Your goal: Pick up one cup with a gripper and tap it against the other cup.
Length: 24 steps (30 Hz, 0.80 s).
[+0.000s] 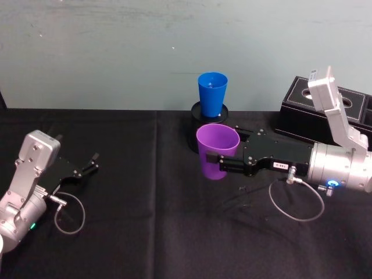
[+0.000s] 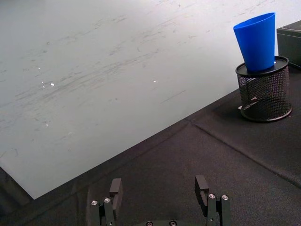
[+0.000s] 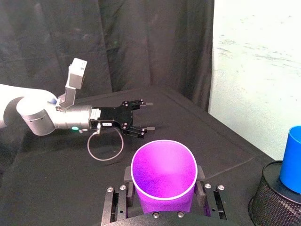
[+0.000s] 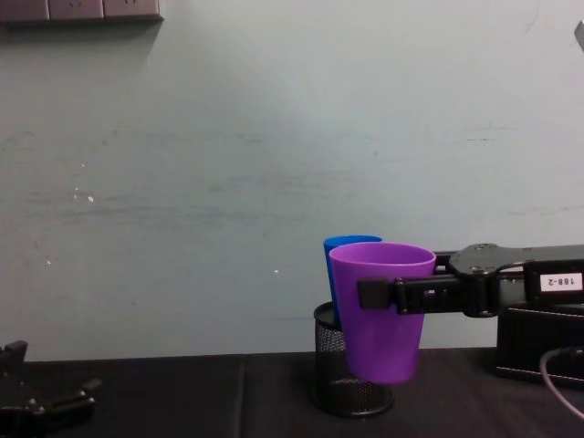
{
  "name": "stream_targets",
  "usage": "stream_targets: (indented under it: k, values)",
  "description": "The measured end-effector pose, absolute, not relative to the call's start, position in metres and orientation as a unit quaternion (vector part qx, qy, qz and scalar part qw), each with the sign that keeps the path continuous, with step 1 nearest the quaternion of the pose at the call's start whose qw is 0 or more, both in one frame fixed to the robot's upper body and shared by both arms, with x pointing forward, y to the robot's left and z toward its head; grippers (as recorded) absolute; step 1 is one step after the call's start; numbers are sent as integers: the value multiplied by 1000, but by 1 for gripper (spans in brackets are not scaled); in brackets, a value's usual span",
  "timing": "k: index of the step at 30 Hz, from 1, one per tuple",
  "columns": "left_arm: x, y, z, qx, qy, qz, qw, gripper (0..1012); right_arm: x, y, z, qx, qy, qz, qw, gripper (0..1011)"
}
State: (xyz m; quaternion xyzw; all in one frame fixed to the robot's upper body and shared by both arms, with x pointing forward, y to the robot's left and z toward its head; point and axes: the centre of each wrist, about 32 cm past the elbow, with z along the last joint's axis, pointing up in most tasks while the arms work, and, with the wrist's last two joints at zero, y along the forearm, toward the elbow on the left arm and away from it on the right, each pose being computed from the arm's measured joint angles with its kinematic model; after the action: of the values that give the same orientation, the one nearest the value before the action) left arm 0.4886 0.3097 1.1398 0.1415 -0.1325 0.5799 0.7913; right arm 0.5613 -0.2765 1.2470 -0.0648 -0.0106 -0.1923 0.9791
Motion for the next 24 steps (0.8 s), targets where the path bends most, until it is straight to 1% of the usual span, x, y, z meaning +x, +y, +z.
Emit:
stream_targets:
  k: [4,9,12,19,24]
  values:
    - [489,310,1140,141,-132,580,791,1011,563,-277,1250,-63,-13,-193,979,736]
    - [489,310,1140,141,-132,580,791,1011,572,-277,1258,-57,-16,-197,979,736]
    - [489,310,1140,141,-132,580,791,1011,577,-276,1258,-56,-14,-205,977,736]
    - [489,310,1140,141,-132,580,791,1011,596,-268,1254,-54,7,-249,967,736]
    - [489,310,1140,141,-132,580,791,1011,605,-262,1249,-51,25,-277,959,736]
